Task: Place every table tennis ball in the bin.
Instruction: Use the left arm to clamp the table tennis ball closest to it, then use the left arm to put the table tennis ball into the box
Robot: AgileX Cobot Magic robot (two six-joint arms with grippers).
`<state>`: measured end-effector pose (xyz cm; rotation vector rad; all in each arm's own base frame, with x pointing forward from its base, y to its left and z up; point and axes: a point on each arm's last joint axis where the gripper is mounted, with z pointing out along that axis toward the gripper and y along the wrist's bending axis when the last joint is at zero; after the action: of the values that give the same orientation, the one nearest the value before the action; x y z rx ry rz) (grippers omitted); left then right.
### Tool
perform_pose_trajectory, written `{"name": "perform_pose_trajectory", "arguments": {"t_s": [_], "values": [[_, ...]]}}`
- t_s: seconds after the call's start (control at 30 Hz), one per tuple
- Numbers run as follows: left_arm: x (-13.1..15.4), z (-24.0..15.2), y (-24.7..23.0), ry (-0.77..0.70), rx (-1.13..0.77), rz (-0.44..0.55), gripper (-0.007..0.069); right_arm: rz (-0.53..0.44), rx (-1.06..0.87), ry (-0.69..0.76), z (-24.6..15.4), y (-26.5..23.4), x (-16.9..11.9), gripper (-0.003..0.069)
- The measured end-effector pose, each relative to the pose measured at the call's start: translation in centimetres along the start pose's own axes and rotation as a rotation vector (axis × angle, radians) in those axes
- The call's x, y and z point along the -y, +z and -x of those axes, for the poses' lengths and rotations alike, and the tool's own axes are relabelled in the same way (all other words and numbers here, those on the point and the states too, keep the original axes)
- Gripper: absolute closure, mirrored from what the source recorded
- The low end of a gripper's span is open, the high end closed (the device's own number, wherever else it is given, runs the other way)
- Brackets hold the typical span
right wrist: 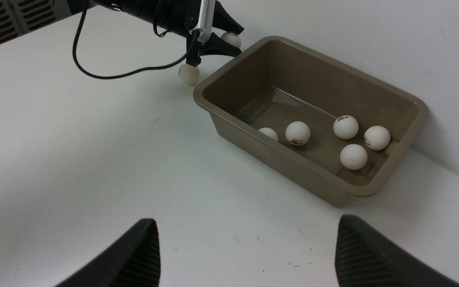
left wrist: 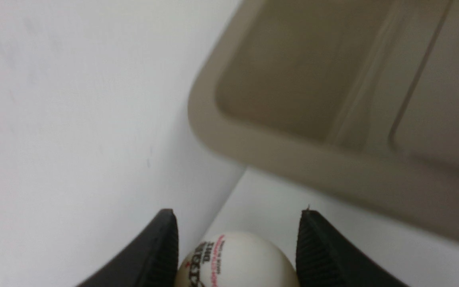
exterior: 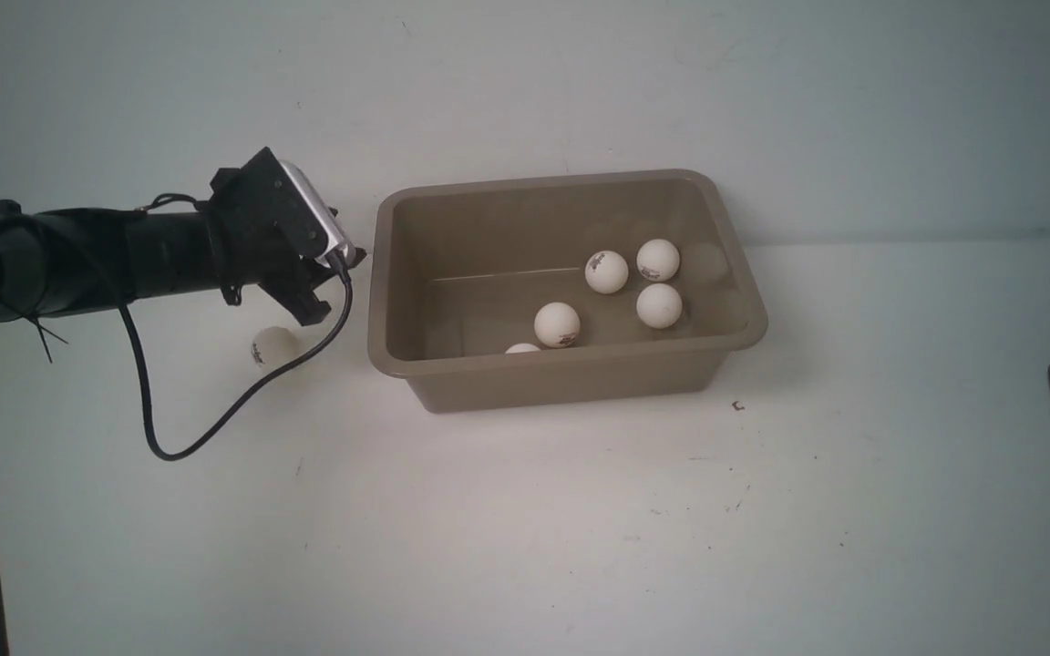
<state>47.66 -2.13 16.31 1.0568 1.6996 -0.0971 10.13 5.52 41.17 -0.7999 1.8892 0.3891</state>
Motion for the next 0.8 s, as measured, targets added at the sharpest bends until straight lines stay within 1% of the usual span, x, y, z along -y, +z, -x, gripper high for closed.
{"name": "perform_pose_trajectory", "arguments": {"t_s": [0.1,0.17,0.2,0.27,0.33,0.37,0.57,0.67,0.73,0.8], "values": [[-0.2,1.7,-0.7,0.011,0.070,-0.018,0.0284,0.000,0.000,0.000,0.0,0.0,0.0,0.0125],[-0.2,3.2,-1.4,0.001,0.146,-0.051,0.0284,0.000,0.000,-0.001,0.0,0.0,0.0,0.0125],[0.0,3.9,-1.7,-0.011,0.192,-0.078,0.0284,0.000,0.000,-0.001,0.0,0.0,0.0,0.0125],[0.8,5.4,-2.2,-0.026,0.316,-0.177,0.0284,0.000,0.000,-0.003,0.0,0.0,0.0,0.0125],[1.3,5.9,-2.2,-0.030,0.353,-0.208,0.0284,0.000,0.000,-0.004,0.0,0.0,0.0,0.0125],[1.6,6.1,-2.1,-0.028,0.372,-0.239,0.0284,0.000,0.000,-0.004,0.0,0.0,0.0,0.0125],[3.8,6.2,-0.2,-0.040,0.366,-0.305,0.0284,0.000,0.000,-0.005,0.0,0.0,0.0,0.0125],[4.4,6.3,0.2,-0.036,0.356,-0.331,0.0282,0.000,0.000,-0.008,0.0,0.0,0.0,0.0125],[4.6,6.4,0.2,-0.050,0.355,-0.341,0.0249,0.001,0.001,-0.007,0.0,0.0,0.0,0.0125],[4.6,6.4,0.3,-0.079,0.351,-0.355,0.0190,0.002,0.002,-0.007,0.0,0.0,0.0,0.0125]]}}
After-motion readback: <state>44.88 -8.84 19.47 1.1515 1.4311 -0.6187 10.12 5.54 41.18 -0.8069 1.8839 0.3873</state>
